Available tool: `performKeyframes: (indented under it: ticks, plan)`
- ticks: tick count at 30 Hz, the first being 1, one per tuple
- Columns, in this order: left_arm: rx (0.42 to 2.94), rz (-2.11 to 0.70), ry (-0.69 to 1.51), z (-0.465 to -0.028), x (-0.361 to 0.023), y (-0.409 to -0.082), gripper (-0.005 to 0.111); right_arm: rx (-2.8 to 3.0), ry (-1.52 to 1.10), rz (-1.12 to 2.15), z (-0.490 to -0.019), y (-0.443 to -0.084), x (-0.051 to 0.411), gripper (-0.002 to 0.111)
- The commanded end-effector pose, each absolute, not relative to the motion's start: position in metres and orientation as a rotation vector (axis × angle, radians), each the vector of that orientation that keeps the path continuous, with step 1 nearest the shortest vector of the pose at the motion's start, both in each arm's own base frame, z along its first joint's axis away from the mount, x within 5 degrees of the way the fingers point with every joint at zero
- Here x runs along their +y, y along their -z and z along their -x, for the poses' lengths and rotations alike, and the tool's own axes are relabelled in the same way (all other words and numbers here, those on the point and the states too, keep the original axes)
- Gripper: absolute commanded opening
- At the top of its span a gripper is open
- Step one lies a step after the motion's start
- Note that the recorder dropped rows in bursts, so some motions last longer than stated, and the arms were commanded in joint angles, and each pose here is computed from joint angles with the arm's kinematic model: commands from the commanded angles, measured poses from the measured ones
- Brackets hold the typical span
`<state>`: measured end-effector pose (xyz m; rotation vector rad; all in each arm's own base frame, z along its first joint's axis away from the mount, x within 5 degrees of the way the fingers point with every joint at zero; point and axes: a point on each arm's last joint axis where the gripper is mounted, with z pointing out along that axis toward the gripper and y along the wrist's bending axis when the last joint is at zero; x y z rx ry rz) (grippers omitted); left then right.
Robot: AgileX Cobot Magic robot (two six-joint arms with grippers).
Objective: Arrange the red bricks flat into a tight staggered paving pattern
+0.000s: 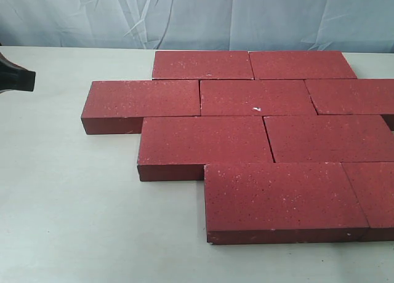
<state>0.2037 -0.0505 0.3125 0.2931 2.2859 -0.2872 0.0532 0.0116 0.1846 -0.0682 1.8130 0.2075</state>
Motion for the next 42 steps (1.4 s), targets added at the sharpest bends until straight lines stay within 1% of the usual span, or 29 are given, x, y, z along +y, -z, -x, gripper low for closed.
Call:
performKeyframes:
  ticks: [1,7,16,22,25,30,35,40,42]
  plan:
    - [2.251,-0.297,0.285,-0.199,-0.051,-0.317,0.0,1.794,-0.203,0.064,-0.053,-0.185,0.011,-0.001]
    - [2.17,-0.281,0.272,-0.183,-0.045,-0.333,0.0,1.794,-0.203,0.064,-0.053,-0.185,0.011,-0.001]
    - [2.028,-0.168,0.192,-0.152,-0.022,-0.359,0.0,1.795,-0.216,0.055,-0.053,-0.185,0.012,-0.001]
    - [1.967,-0.13,0.131,-0.135,-0.013,-0.369,0.0,1.795,-0.217,0.054,-0.053,-0.185,0.012,-0.001]
    - [1.961,-0.128,0.111,-0.132,-0.012,-0.368,0.0,1.795,-0.217,0.054,-0.053,-0.185,0.012,-0.001]
    - [1.965,-0.109,0.12,-0.127,-0.011,-0.348,0.0,1.795,-0.217,0.054,-0.053,-0.185,0.012,-0.001]
    - [1.943,-0.055,0.141,-0.117,-0.011,-0.315,0.0,1.795,-0.217,0.054,-0.053,-0.185,0.012,-0.001]
    - [1.978,-0.044,0.137,-0.101,-0.01,-0.275,0.0,1.795,-0.218,0.054,-0.053,-0.185,0.012,-0.001]
    - [1.974,-0.041,0.136,-0.094,-0.01,-0.264,0.0,1.795,-0.218,0.054,-0.053,-0.185,0.012,-0.001]
